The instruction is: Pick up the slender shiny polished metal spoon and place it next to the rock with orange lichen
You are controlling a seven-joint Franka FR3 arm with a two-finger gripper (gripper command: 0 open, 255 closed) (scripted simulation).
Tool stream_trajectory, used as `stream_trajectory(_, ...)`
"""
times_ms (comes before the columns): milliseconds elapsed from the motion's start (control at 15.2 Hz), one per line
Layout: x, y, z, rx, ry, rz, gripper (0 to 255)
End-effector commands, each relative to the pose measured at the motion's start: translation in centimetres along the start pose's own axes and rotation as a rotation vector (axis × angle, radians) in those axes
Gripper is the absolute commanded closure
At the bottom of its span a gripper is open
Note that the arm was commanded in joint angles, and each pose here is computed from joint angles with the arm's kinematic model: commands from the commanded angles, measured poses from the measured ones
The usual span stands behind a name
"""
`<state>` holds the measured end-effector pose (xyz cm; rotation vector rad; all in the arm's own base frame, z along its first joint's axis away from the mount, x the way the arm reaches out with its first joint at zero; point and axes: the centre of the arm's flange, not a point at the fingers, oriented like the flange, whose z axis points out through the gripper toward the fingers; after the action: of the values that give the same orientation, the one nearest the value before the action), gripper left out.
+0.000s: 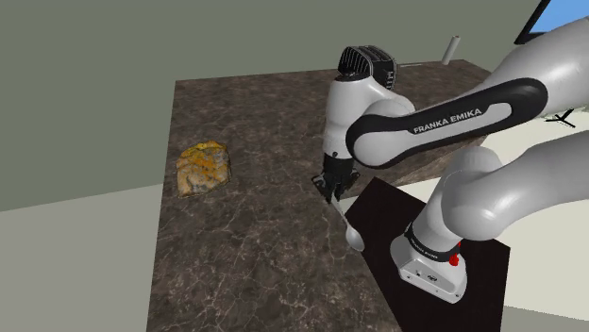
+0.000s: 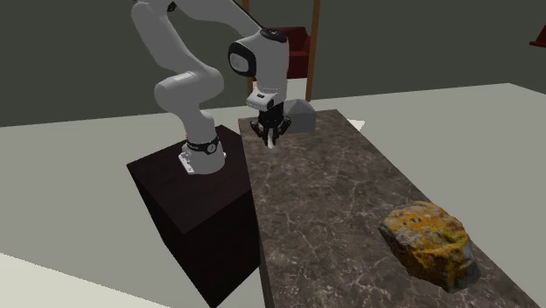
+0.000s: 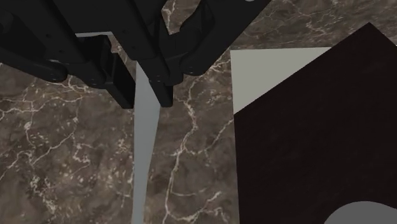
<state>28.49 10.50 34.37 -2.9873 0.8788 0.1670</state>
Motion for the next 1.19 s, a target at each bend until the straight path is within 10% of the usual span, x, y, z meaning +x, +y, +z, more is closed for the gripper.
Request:
stream_trajectory(0,1.1,-2.2,-0.4,0.0,0.0,0.0,255)
stream_trajectory(1122,11.8,-21.9,-1.7,0.0,0.0,0.0,255)
